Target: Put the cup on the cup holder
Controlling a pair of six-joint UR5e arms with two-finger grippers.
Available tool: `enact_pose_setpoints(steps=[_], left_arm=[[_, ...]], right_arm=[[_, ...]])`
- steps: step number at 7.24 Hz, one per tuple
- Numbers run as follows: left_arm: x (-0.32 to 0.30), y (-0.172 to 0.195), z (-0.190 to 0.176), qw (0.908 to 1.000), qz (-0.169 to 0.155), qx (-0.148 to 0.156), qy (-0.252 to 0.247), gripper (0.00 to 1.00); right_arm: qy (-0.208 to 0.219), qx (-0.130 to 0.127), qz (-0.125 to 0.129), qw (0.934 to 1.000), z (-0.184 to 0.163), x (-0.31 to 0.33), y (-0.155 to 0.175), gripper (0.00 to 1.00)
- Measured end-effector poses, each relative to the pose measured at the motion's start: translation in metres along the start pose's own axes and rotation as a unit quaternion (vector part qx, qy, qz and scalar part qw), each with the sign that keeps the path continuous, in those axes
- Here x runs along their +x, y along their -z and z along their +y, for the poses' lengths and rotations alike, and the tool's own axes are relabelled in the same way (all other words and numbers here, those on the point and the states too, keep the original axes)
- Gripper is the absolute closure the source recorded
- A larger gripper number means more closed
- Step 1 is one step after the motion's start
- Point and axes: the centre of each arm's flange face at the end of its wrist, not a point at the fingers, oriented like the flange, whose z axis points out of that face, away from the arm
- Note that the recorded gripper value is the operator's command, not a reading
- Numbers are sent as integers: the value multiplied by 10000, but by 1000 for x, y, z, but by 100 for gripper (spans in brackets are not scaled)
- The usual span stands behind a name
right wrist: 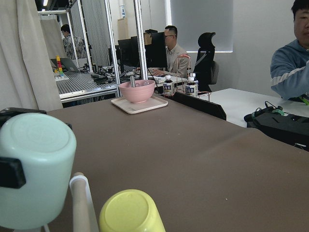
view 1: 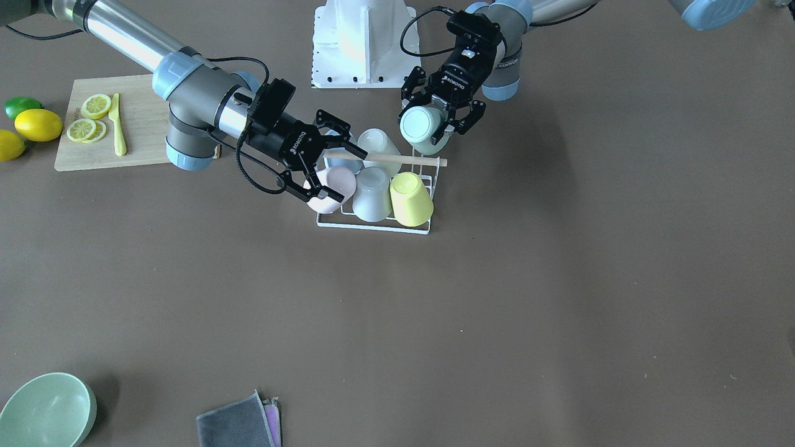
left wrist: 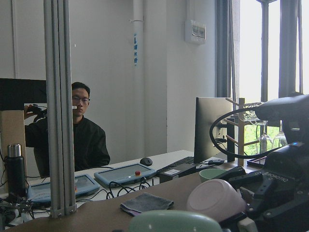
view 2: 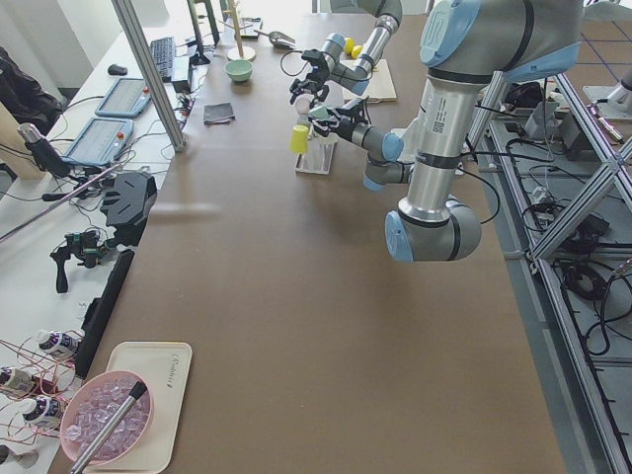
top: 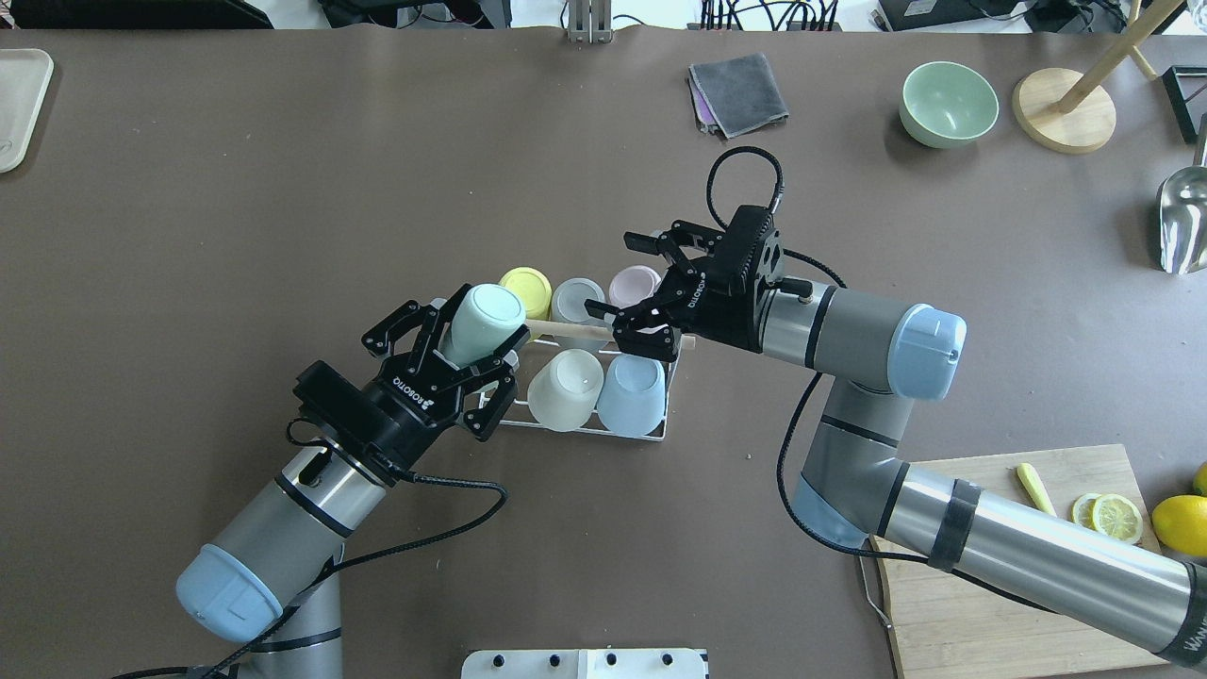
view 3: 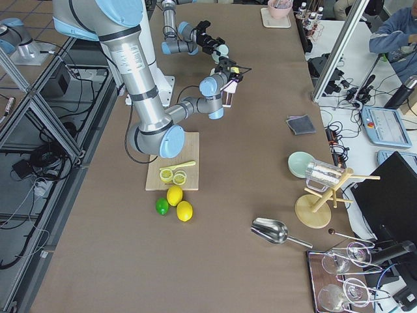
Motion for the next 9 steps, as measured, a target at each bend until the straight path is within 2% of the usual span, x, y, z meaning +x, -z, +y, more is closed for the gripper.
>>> enact_pose_setpoints(steps=[5, 7, 8, 9], left_arm=[[1, -4, 5, 10000, -18, -25, -40, 100], [-1, -4, 14, 9999, -32, -92, -99, 100], [-1, -4, 18, 9999, -33, -120, -115, 10], [-2, -4, 23, 9998, -40, -158, -147, 2]], right_arm=[[-16, 34, -7, 10000, -6, 1, 1, 0], [-7, -136, 9, 9999, -15, 4, 2, 0], [3, -396, 20, 9992, -34, 5, 3, 0], [4, -770, 29, 9970, -60, 10, 5, 0]])
